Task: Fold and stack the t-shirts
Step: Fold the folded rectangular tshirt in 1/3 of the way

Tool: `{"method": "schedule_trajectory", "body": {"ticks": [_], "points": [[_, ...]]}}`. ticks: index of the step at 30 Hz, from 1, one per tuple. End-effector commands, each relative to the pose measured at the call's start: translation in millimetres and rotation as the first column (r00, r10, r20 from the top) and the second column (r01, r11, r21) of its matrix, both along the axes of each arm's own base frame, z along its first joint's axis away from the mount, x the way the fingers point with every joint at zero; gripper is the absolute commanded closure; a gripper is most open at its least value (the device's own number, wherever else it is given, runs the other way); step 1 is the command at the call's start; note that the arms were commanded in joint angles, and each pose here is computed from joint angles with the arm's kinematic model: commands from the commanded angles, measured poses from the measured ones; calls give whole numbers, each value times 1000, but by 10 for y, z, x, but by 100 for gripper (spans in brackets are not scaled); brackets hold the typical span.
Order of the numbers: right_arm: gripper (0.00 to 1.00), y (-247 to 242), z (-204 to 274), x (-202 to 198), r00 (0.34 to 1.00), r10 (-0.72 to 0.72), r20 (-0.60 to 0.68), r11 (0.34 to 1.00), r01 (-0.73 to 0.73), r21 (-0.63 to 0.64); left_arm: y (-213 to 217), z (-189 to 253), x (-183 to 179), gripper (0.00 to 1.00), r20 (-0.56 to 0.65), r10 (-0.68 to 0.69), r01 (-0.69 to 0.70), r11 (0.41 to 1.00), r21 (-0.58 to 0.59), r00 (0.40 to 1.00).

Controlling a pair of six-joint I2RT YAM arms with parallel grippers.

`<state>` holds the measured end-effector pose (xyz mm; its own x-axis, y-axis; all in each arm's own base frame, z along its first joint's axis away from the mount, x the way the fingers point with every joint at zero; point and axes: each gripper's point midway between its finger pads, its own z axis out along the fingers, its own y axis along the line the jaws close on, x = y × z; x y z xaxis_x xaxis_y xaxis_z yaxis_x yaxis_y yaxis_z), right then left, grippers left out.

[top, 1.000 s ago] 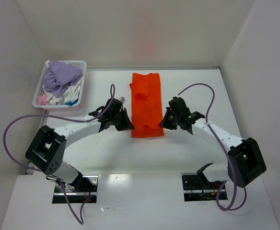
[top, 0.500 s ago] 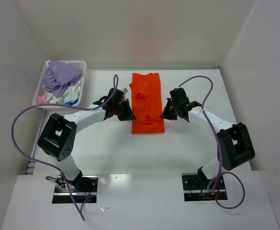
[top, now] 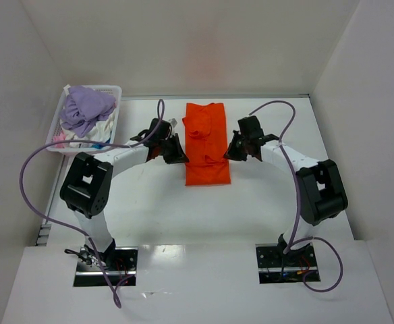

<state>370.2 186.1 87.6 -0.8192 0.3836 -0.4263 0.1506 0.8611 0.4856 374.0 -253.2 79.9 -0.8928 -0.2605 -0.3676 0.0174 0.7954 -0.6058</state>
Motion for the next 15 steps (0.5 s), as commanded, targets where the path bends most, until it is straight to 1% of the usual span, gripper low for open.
{"method": "schedule_trajectory", "body": {"ticks": [1, 3, 4, 5, 6, 8, 10, 11, 12, 15], "points": [[100, -46, 154, 270, 997, -17, 78, 1000, 18, -11, 18, 13, 150, 100, 33, -15, 15, 1000, 8, 999], [100, -25, 191, 332, 996, -17, 87, 1000, 18, -8, 45, 1, 202, 100, 39, -13, 13, 1000, 13, 999], [100, -26, 89, 329, 998, -16, 65, 1000, 18, -16, 19, -4, 227, 100, 37, -19, 19, 1000, 7, 999], [100, -19, 127, 357, 997, -10, 77, 1000, 11, -18, 57, -40, 255, 100, 31, -18, 18, 1000, 17, 999], [100, -44, 122, 411, 997, -19, 77, 1000, 20, -18, 38, 27, 303, 100, 48, -18, 17, 1000, 10, 999], [100, -34, 110, 441, 997, -19, 76, 1000, 20, -18, 84, -63, 330, 100, 30, -14, 13, 1000, 23, 999], [100, -18, 137, 499, 996, -12, 87, 1000, 14, -21, 103, -14, 430, 100, 51, -10, 9, 1000, 22, 999], [100, -57, 84, 514, 997, -21, 76, 999, 23, -25, 111, -68, 411, 100, 34, -10, 9, 1000, 28, 999], [100, -51, 75, 544, 997, -14, 79, 999, 16, -31, 139, -21, 469, 100, 51, -7, 6, 1000, 28, 999], [100, -75, 98, 611, 996, -23, 86, 999, 26, -28, 106, -16, 518, 100, 53, -13, 12, 1000, 20, 998]]}}
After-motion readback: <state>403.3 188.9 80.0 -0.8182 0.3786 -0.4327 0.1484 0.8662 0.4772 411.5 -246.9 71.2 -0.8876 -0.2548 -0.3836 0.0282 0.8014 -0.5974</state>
